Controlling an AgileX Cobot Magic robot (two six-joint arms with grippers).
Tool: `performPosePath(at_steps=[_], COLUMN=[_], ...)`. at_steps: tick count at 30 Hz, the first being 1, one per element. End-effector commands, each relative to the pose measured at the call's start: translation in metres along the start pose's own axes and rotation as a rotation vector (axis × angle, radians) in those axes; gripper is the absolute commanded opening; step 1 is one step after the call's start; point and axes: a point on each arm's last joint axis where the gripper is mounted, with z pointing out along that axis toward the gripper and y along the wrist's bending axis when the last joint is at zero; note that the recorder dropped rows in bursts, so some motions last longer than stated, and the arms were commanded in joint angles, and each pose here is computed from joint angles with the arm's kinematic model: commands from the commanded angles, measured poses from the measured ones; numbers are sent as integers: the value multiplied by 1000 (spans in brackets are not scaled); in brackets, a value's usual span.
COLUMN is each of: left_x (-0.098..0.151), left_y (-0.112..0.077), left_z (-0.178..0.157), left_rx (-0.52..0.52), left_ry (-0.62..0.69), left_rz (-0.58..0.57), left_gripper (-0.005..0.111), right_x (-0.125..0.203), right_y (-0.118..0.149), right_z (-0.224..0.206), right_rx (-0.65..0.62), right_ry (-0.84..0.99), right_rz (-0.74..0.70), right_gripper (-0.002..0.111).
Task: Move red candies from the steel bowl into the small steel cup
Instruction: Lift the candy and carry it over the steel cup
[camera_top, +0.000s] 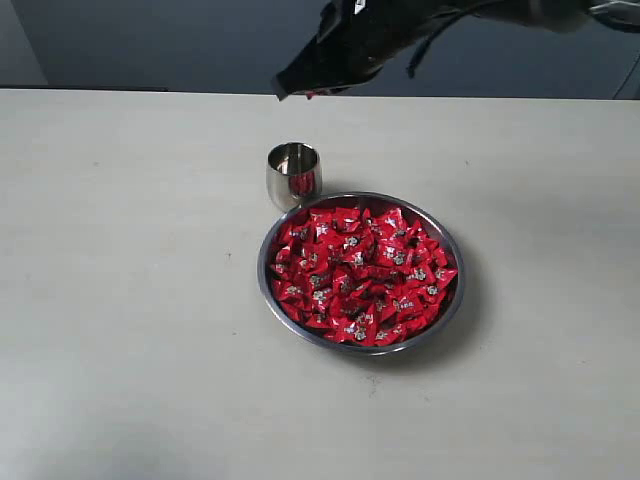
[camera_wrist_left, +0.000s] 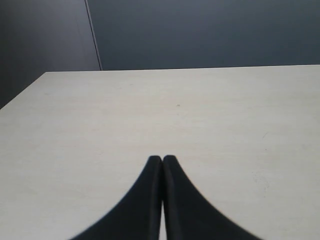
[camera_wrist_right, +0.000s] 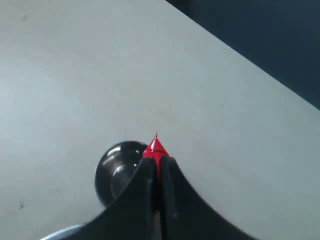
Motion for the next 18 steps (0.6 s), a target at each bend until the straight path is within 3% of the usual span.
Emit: performPosePath(at_steps=[1,9,18], left_x=[1,1,1], left_y=[0,0,0], left_z=[0,0,0], left_rx=[4,4,4], left_ry=[-3,-3,-3], left_rz=[4,4,4], left_gripper=[0,0,0], right_x=[-14,-25,-8], right_y=[1,0,0], right_z=[24,49,66], right_rx=[-54,-111,-118], right_ry=[34,140,249], right_rz=[10,0,-11], right_gripper=[-1,-1,-1])
